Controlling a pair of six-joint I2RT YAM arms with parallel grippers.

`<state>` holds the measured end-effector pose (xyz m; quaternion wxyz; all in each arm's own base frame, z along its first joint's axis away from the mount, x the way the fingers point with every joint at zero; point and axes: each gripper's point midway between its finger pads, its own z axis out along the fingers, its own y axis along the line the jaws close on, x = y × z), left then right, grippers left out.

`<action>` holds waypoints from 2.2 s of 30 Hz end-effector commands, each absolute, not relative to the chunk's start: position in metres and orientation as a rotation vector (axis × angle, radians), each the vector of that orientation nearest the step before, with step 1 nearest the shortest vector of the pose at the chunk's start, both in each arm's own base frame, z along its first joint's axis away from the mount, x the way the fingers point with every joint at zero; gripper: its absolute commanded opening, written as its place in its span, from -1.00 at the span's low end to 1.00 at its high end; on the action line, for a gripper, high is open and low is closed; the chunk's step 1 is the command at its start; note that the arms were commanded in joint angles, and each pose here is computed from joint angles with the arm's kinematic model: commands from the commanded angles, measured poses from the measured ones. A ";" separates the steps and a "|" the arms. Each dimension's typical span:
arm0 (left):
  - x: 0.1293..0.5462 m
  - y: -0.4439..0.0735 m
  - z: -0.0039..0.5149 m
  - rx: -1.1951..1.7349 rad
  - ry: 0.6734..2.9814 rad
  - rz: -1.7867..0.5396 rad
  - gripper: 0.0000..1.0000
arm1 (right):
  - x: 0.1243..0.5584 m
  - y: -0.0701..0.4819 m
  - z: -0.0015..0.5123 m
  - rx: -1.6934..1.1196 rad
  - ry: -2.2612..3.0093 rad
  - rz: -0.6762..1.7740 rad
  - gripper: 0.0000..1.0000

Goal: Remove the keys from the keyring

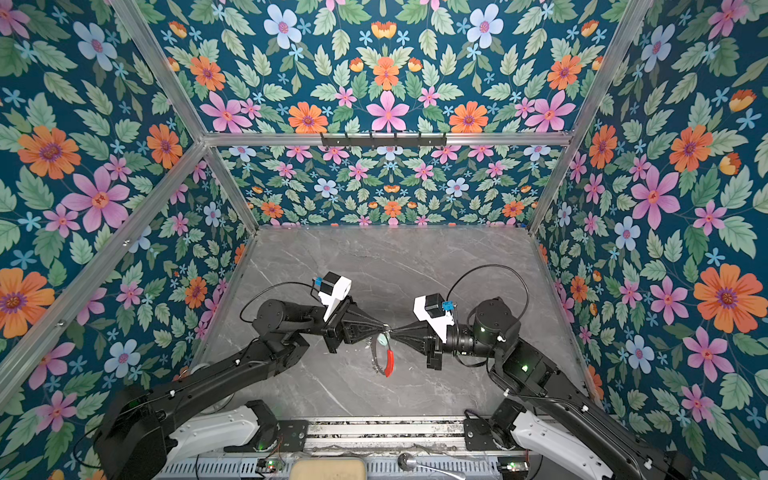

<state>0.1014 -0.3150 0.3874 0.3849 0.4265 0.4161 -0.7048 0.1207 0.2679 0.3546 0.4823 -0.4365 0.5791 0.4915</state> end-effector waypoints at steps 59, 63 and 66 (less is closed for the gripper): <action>0.126 -0.324 0.361 1.131 1.300 -1.587 -0.34 | 0.131 0.254 0.331 -1.065 1.994 1.051 -1.00; 0.128 -0.326 0.357 1.140 1.327 -1.575 -0.34 | 0.131 0.256 0.330 -1.108 2.037 0.995 -1.00; 0.129 -0.327 0.356 1.148 1.339 -1.567 -0.36 | 0.131 0.259 0.330 -1.139 2.057 0.944 -1.00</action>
